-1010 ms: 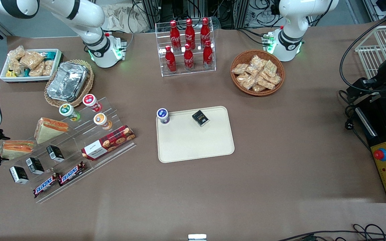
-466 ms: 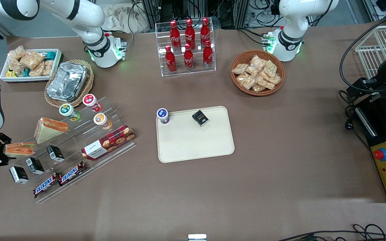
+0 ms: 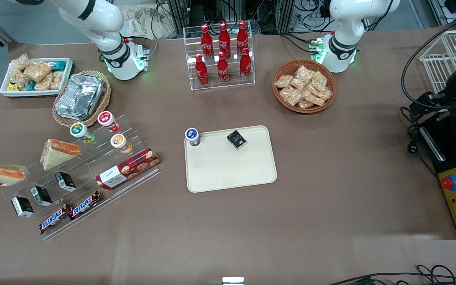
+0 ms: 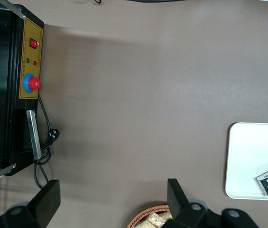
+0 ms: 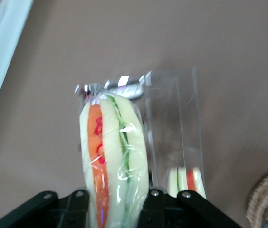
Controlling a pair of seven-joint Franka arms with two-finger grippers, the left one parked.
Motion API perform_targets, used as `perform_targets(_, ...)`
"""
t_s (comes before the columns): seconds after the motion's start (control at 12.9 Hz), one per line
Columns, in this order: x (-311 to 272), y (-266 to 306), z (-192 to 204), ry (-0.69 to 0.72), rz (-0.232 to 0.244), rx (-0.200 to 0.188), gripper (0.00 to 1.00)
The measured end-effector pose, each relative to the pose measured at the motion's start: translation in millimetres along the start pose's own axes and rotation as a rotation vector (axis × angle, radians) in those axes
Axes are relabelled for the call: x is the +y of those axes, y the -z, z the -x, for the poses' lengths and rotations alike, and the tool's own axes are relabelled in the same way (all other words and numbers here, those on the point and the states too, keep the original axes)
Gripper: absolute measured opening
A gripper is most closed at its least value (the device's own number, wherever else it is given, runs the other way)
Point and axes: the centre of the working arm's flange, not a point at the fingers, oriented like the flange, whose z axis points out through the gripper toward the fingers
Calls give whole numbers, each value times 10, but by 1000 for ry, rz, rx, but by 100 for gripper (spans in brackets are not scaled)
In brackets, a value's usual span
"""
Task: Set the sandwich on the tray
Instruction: 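Close the right gripper on the plastic-wrapped sandwich and lift it, then carry the held sandwich over to the cream tray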
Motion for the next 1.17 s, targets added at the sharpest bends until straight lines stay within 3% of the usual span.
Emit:
perform_targets(0.31,-807,276,1144,578,20,-73,20)
perform_targets(0.47,-1146,277,1698,806,-7,-101,20)
perform_targets(0.62,-1403,315,2220,947,-45,-124,20)
perform_targets(0.78,-1671,337,2896,1093,-57,-127,20)
perform_targets(1.01,-2056,256,4077,1298,-108,-90,20)
perform_targets(1.17,-2202,-61,4718,1510,-109,-101,20)
